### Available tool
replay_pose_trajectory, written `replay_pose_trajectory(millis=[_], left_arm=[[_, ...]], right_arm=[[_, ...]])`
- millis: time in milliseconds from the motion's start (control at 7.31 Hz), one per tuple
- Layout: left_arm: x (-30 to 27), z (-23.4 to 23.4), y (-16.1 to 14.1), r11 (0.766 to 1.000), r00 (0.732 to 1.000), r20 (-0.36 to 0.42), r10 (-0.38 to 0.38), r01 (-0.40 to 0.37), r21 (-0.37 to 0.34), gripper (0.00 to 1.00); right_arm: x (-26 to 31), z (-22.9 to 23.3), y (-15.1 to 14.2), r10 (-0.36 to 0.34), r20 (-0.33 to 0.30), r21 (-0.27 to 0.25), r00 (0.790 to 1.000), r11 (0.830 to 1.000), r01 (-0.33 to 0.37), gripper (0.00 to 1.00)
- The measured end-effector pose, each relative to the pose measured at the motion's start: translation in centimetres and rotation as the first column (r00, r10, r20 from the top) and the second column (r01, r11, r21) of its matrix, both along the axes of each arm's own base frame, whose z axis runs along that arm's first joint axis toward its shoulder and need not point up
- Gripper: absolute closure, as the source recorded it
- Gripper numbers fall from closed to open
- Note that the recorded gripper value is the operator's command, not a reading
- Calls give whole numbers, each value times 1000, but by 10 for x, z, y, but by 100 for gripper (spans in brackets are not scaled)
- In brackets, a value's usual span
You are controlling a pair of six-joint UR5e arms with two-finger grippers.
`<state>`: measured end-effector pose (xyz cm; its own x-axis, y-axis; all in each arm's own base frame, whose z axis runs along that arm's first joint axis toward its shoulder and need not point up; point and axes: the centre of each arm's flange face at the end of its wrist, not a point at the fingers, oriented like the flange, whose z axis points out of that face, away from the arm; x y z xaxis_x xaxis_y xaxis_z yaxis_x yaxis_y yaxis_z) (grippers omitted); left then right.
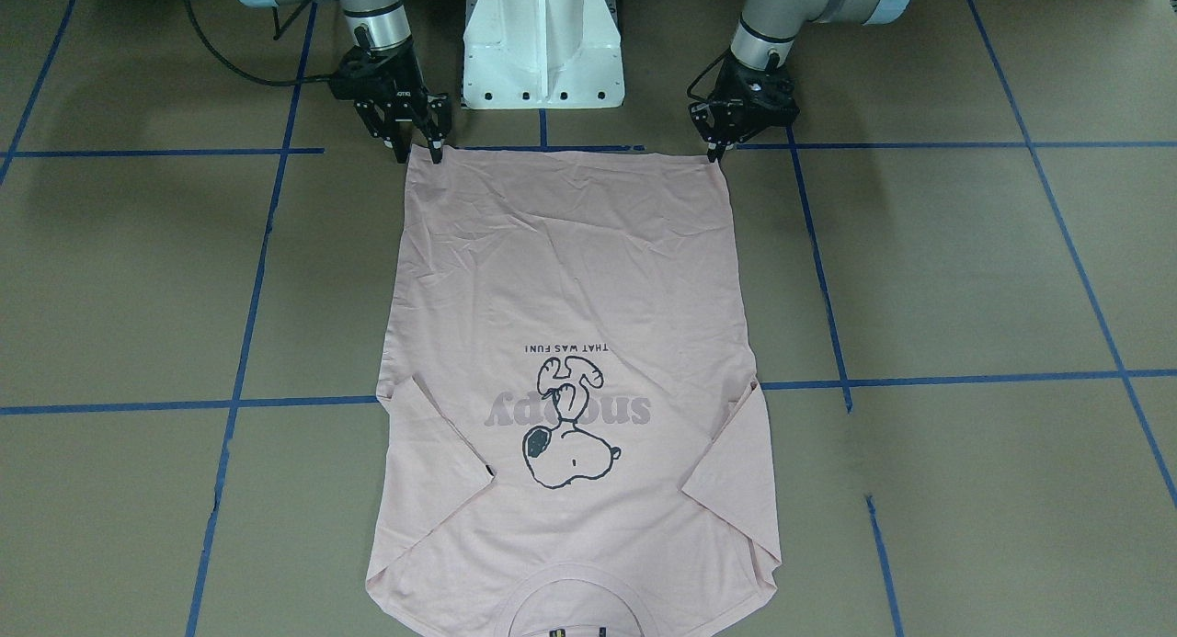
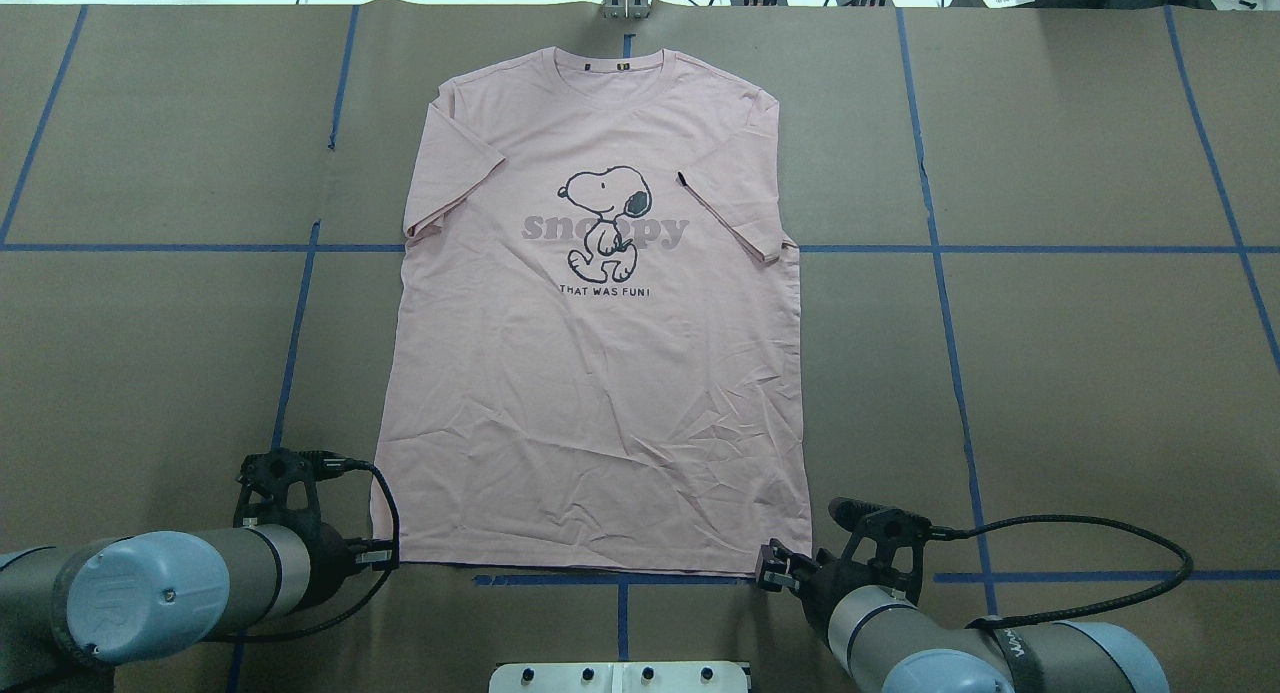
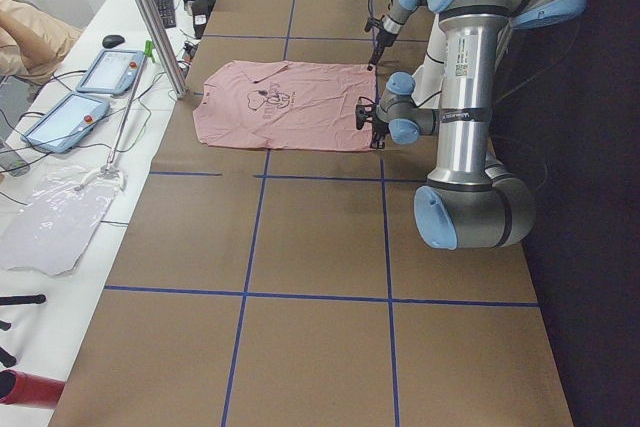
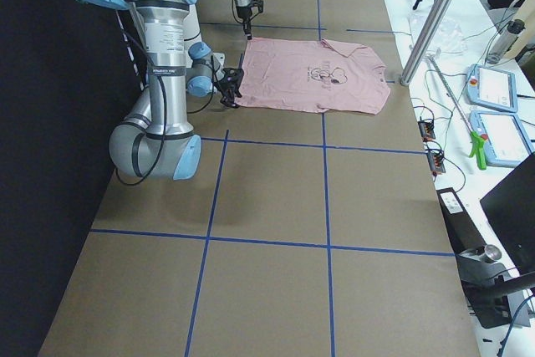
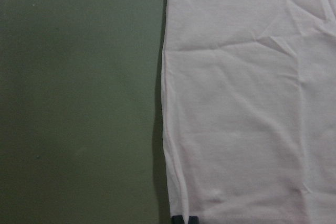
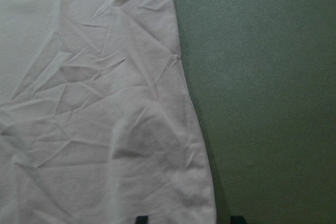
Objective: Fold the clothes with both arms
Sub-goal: 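Grasp the hem corners with both grippers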
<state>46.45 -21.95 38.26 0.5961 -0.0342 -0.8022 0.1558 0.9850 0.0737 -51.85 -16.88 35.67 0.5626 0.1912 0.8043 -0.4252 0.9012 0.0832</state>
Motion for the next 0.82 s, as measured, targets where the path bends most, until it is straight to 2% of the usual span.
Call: replay_pose_trajectory(millis=[274, 547, 821], left_arm=[[1, 1, 0, 1000, 1000, 2, -1, 1, -2, 100], [2, 2, 0, 1000, 1000, 4, -3, 3, -4, 100], [4, 5, 0, 1000, 1000, 8, -4, 4, -4, 100]], right_arm=[[1, -2, 1, -2, -8, -1, 1000, 1000, 2, 54], [2, -4, 3, -6, -5, -1, 1000, 1000, 6, 64], [2, -6, 4, -9, -1, -1, 1000, 1000, 9, 100]])
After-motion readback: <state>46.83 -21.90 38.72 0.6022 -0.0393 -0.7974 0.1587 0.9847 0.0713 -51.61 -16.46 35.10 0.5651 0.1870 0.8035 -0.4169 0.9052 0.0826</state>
